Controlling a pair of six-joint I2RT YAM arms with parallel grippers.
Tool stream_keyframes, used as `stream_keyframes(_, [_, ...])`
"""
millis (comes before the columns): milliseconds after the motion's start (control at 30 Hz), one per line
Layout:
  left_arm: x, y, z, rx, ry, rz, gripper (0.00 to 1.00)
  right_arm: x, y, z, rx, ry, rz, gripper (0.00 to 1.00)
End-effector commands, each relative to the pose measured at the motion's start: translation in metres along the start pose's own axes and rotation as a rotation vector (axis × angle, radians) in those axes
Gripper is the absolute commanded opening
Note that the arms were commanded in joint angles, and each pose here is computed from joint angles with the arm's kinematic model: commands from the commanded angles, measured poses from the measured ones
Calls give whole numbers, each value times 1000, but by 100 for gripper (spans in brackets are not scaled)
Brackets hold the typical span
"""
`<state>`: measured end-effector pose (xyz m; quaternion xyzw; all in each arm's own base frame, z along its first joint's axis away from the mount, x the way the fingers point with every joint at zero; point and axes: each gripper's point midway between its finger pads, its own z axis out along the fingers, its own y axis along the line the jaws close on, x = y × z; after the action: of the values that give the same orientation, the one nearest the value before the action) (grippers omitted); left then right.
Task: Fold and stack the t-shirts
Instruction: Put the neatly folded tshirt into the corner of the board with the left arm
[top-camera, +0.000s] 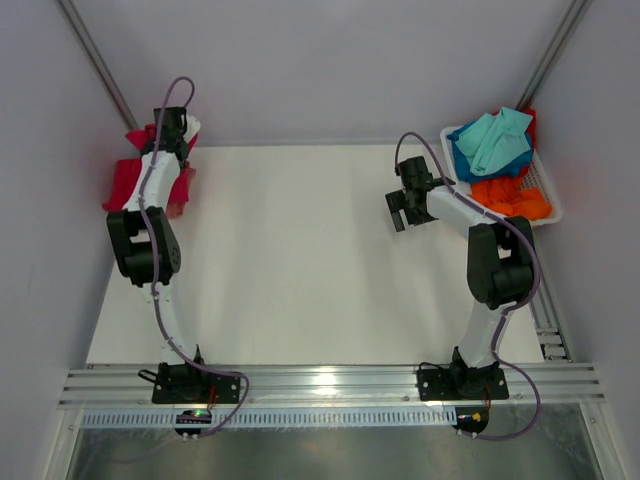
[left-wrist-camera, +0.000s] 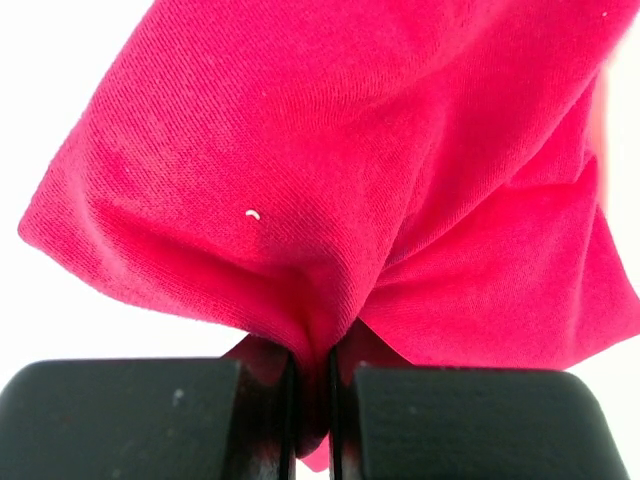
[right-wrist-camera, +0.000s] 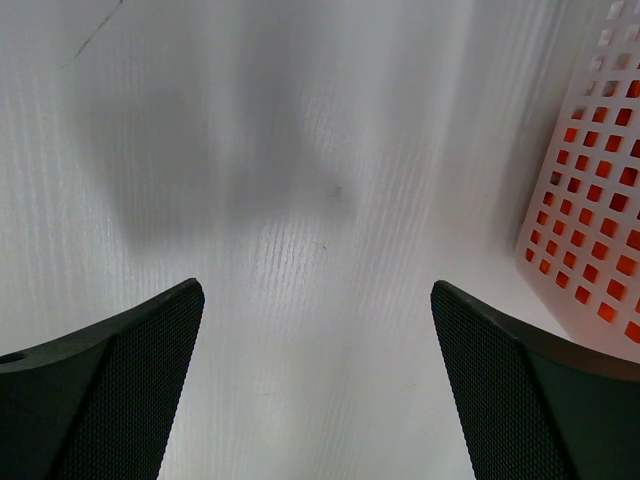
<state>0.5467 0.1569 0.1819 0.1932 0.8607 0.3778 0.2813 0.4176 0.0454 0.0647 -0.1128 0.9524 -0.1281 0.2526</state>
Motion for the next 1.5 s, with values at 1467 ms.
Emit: stream_keyframes(1467, [-12,119,-54,-97,-157,-211,0,-4,0,-1,8,-6,12,99])
